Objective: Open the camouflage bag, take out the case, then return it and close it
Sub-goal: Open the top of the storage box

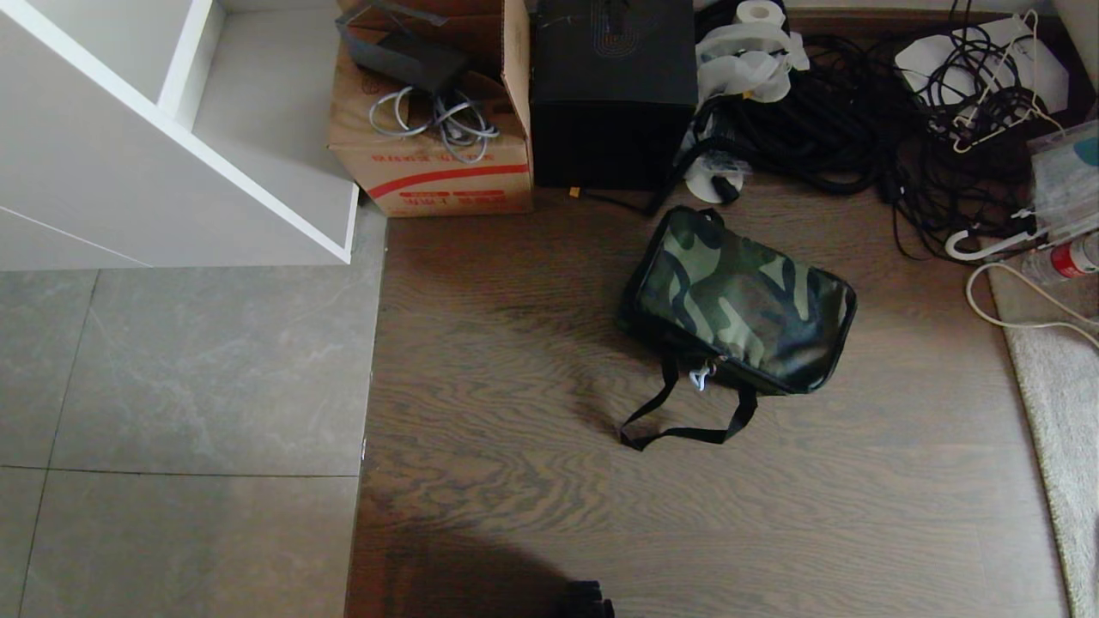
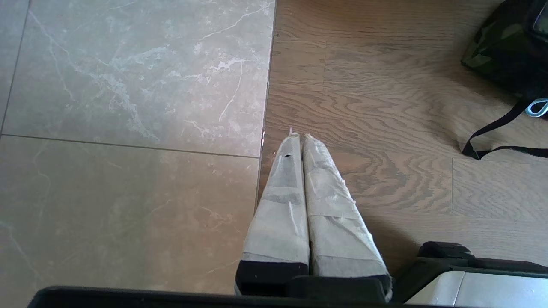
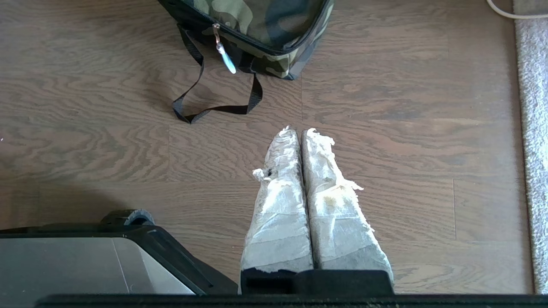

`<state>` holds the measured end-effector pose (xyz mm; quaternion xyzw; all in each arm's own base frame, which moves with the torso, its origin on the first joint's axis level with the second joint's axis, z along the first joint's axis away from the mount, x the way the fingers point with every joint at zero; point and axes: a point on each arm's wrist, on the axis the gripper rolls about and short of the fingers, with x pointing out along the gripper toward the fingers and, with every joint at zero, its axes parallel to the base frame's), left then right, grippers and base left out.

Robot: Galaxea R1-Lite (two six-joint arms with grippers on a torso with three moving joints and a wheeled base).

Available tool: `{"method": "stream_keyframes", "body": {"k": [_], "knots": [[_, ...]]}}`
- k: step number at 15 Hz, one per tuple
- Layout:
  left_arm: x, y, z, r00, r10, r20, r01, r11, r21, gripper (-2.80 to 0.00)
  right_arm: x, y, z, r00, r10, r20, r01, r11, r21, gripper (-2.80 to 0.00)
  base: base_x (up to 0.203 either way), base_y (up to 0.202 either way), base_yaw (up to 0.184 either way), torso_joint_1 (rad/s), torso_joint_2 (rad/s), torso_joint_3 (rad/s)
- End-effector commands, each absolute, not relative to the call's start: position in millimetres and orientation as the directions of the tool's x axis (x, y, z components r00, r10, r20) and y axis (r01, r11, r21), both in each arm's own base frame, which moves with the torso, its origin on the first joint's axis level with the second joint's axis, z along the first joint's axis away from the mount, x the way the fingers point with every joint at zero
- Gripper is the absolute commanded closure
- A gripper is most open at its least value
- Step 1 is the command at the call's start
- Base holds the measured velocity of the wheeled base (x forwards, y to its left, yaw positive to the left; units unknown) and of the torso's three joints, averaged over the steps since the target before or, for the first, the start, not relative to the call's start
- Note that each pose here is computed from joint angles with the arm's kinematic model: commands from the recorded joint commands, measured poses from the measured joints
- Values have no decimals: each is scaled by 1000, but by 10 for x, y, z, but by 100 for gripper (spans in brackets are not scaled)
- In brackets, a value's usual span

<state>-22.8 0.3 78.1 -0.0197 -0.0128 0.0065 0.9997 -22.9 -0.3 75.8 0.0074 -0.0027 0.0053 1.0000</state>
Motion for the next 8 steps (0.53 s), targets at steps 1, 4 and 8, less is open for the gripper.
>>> {"method": "stream_keyframes", "body": {"k": [1, 4, 8], "knots": [[-220, 3, 756, 1000, 14, 16, -13, 999, -40, 0, -227, -3, 760, 1000, 11, 3, -11, 1000, 15, 0, 0, 0, 0, 0, 0, 0], [-220, 3, 756, 1000, 14, 15, -14, 999, -40, 0, -226, -3, 756, 1000, 11, 2, -11, 1000, 14, 0, 0, 0, 0, 0, 0, 0], [-221, 3, 756, 1000, 14, 17, -13, 999, -40, 0, -227, -3, 760, 1000, 11, 3, -11, 1000, 14, 0, 0, 0, 0, 0, 0, 0]]}}
